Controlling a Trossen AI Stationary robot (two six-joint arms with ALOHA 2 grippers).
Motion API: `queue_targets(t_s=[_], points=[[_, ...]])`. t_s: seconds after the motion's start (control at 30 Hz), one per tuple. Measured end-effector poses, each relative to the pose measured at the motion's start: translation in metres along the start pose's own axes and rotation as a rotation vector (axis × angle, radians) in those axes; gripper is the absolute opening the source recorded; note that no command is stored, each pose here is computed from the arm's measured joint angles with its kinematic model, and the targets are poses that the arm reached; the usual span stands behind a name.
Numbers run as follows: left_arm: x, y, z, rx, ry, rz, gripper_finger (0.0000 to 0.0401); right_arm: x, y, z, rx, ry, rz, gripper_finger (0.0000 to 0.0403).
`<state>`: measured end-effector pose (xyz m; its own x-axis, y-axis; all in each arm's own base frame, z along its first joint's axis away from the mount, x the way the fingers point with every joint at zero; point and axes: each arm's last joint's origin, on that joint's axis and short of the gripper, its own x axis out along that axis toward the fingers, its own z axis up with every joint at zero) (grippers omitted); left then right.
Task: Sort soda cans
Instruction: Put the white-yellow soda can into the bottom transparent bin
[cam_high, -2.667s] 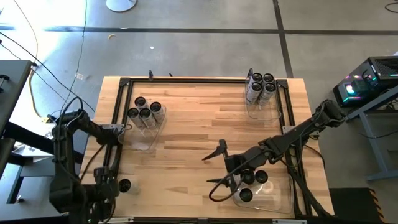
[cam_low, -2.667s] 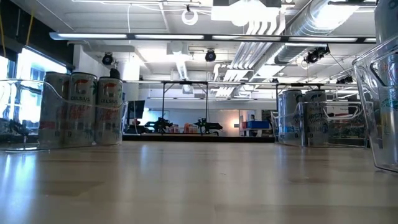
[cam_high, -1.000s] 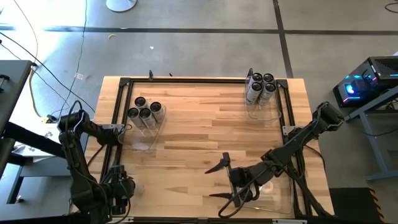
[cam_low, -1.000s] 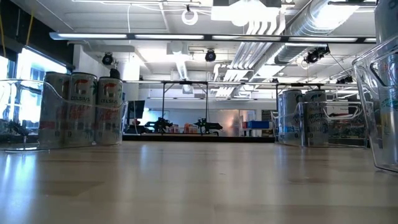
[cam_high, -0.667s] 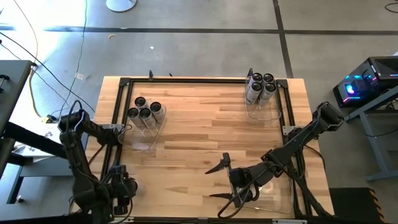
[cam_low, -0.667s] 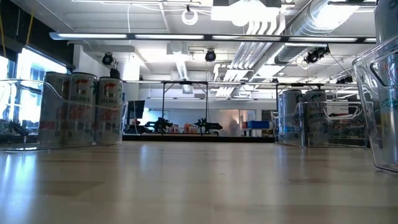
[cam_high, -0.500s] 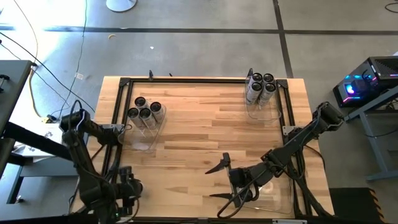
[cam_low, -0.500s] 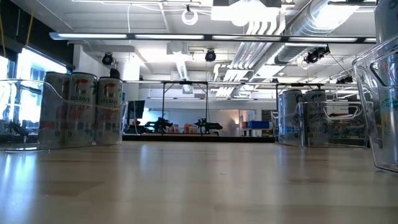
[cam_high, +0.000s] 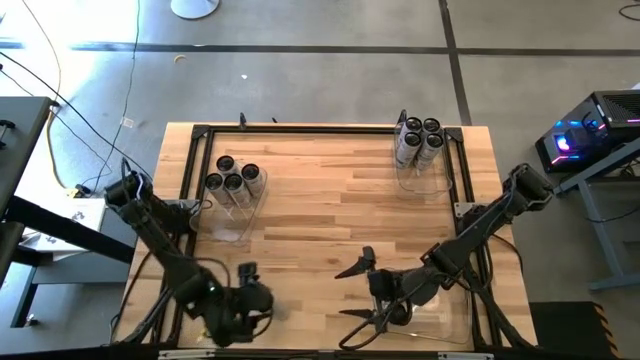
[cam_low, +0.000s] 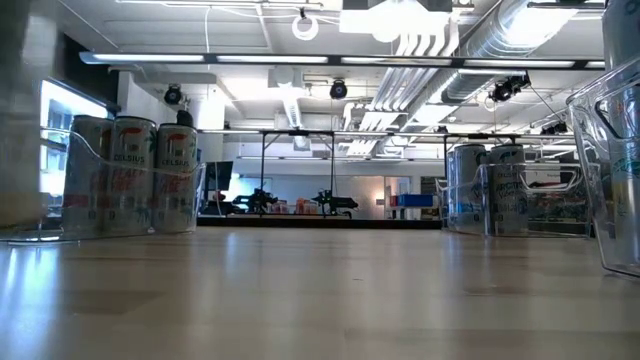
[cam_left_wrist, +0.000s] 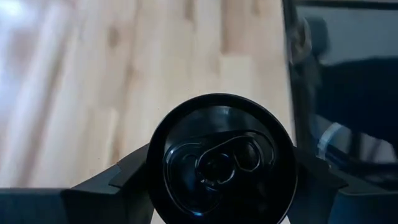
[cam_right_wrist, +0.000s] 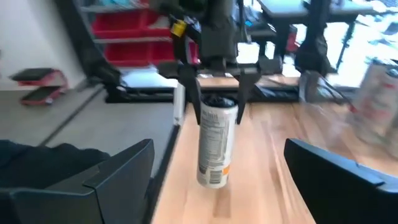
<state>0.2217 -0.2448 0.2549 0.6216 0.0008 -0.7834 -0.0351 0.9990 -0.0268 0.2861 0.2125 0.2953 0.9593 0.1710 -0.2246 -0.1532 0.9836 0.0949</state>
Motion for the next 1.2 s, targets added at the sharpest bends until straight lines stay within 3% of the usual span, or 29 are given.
queue_targets(t_s=[0.2, 0.53, 0.83, 1.2], points=[[0.017, 0.023, 0.03, -0.004, -0.077, 0.047, 0.0253, -0.004, 0.002, -0.009, 0.038, 0.047, -0.1, 0.0355], [0.037, 0.062, 0.064, -0.065, -0.138, 0.122, 0.0253, -0.006, 0.003, -0.016, 0.09, 0.103, -0.119, 0.0355], [0.047, 0.082, 0.072, -0.107, -0.126, 0.189, 0.0253, -0.007, 0.002, -0.02, 0.11, 0.133, -0.132, 0.0355], [0.066, 0.098, 0.065, -0.083, 0.006, 0.267, 0.027, -0.007, 0.001, -0.022, 0.137, 0.155, -0.144, 0.0355]])
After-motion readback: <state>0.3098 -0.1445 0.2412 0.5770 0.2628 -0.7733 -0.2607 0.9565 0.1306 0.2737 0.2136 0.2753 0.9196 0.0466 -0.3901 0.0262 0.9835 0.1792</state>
